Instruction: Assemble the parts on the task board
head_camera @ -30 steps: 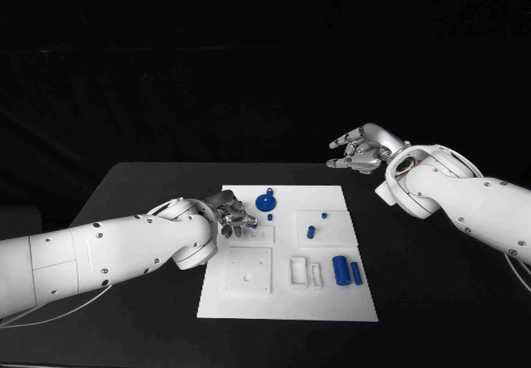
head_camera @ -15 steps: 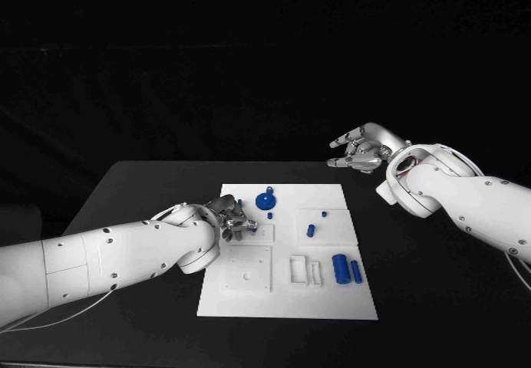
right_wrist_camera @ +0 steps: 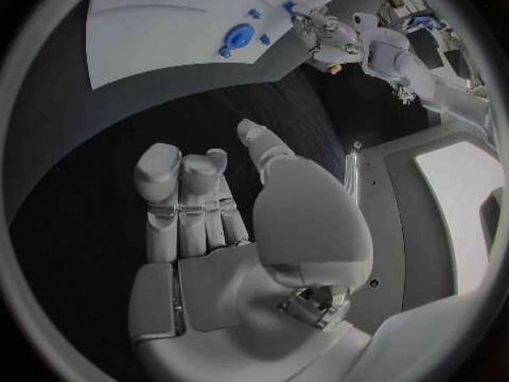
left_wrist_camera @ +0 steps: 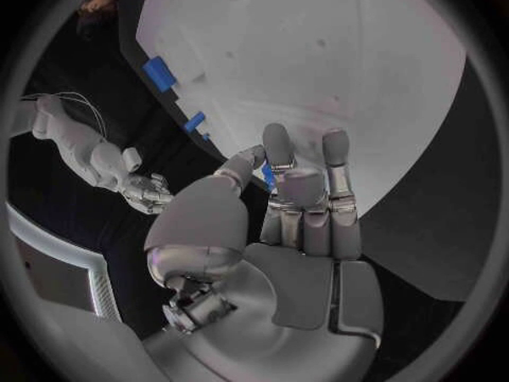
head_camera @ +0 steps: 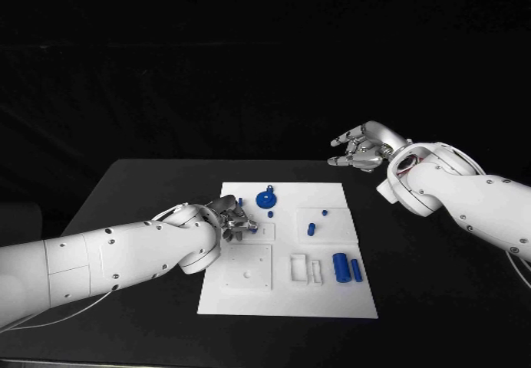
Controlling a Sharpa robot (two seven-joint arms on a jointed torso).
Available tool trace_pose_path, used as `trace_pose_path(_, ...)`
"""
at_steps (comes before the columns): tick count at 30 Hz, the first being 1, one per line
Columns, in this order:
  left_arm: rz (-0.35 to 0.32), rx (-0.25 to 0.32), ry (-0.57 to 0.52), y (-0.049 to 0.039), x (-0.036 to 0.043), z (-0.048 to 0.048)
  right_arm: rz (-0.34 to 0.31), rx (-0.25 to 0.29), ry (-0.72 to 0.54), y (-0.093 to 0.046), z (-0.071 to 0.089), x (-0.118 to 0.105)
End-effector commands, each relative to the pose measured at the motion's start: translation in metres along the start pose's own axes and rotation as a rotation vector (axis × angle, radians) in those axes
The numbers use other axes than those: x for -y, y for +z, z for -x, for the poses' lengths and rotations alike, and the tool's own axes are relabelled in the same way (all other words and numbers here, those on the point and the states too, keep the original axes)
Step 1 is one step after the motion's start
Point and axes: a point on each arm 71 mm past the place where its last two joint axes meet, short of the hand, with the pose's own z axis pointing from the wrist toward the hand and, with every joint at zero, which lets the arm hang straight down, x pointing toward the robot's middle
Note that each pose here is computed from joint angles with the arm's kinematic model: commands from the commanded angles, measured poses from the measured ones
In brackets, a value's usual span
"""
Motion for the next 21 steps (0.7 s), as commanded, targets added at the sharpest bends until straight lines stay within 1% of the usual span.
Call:
trace_pose_path(1,0.0,-0.027,0.02,-0.0009,0.001,-0.004,0.009,-0.012,-0.001,0.0,-0.001,-0.0008)
trace_pose_path(11,0.01,-0.053,0.043,-0.0012,0.0001,-0.0061,0.007,-0.013,-0.001,-0.0002,-0.0013,-0.0001)
trace_pose_path(21,0.021,-0.057,0.054,-0.0003,-0.0023,-0.0054,0.006,-0.016,-0.001,-0.0003,-0.002,0.0005)
